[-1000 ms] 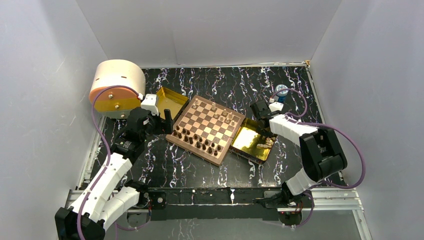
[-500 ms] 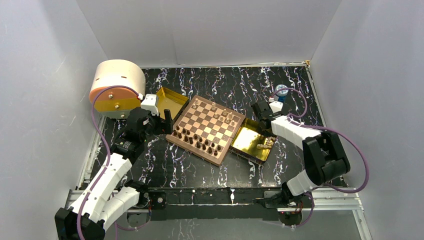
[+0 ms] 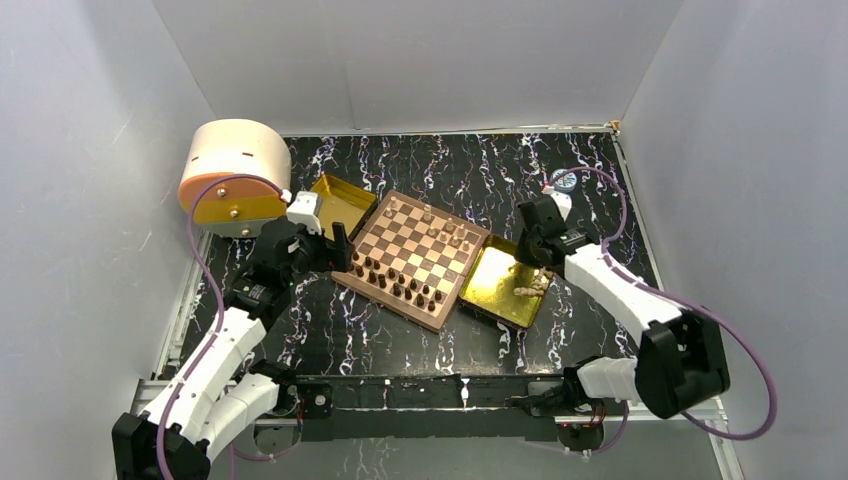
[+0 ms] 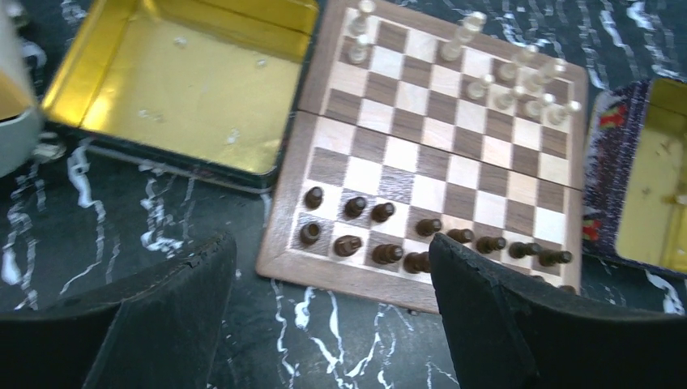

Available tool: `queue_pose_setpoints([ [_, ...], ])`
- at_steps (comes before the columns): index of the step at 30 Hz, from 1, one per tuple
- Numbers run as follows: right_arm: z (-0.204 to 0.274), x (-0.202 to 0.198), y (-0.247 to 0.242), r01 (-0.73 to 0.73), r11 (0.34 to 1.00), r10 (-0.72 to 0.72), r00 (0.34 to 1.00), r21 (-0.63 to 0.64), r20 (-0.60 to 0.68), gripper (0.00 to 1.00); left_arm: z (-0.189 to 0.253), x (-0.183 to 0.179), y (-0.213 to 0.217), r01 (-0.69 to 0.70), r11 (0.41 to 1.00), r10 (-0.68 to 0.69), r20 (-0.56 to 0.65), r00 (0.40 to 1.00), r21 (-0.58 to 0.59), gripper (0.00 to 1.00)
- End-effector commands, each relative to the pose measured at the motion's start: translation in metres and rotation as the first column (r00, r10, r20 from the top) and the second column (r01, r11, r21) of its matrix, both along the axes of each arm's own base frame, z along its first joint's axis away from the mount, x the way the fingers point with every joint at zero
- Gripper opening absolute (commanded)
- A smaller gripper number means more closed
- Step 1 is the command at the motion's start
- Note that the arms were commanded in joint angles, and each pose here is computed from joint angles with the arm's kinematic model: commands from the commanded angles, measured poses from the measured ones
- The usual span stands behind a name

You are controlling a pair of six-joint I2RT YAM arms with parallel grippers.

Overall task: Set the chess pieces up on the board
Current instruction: Pick up the chess piece from the storage box.

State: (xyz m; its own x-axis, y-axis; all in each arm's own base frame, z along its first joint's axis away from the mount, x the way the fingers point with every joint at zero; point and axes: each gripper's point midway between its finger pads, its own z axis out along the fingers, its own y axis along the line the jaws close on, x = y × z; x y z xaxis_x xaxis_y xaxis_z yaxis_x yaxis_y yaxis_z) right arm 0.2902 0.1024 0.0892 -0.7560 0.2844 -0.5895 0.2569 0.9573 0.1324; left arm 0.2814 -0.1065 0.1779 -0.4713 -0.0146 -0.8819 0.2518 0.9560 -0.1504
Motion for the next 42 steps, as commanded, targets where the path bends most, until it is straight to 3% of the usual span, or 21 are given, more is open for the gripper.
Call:
queue_pose_setpoints([
  [1, 0.043, 0.002, 0.030, -0.171, 0.976, 0.154, 0.980, 0.134, 0.130, 0.11, 0.017, -0.003, -0.036, 0.163, 0.979, -0.155, 0.066, 0.986, -0.122, 0.84],
  [7, 0.065, -0.003, 0.048, -0.269, 0.943, 0.239, 0.958, 0.198, 0.160, 0.11, 0.033, -0.007, -0.071, 0.343, 0.915, -0.324, 0.121, 0.938, -0.211, 0.78],
  [18, 0.032, 0.003, 0.018, -0.143, 0.987, 0.133, 0.984, 0.077, 0.122, 0.11, 0.007, -0.002, -0.071, 0.298, 0.929, -0.303, 0.015, 0.953, -0.221, 0.75],
  [27, 0.024, 0.017, 0.021, -0.099, 0.989, 0.086, 0.989, 0.112, 0.118, 0.11, 0.004, 0.000, -0.065, 0.277, 0.942, -0.284, -0.008, 0.959, -0.189, 0.72],
  [34, 0.031, 0.002, 0.041, -0.208, 0.959, 0.193, 0.977, 0.194, 0.093, 0.11, 0.003, 0.001, -0.064, 0.272, 0.944, -0.280, -0.013, 0.960, -0.186, 0.71],
  [38, 0.020, -0.024, 0.049, -0.261, 0.934, 0.268, 0.963, 0.243, 0.006, 0.10, -0.004, -0.006, -0.062, 0.279, 0.945, -0.289, -0.039, 0.956, -0.174, 0.70],
  [42, 0.027, -0.044, 0.061, -0.341, 0.885, 0.359, 0.933, 0.316, -0.001, 0.10, -0.002, -0.018, -0.074, 0.375, 0.907, -0.388, -0.031, 0.921, -0.191, 0.68],
])
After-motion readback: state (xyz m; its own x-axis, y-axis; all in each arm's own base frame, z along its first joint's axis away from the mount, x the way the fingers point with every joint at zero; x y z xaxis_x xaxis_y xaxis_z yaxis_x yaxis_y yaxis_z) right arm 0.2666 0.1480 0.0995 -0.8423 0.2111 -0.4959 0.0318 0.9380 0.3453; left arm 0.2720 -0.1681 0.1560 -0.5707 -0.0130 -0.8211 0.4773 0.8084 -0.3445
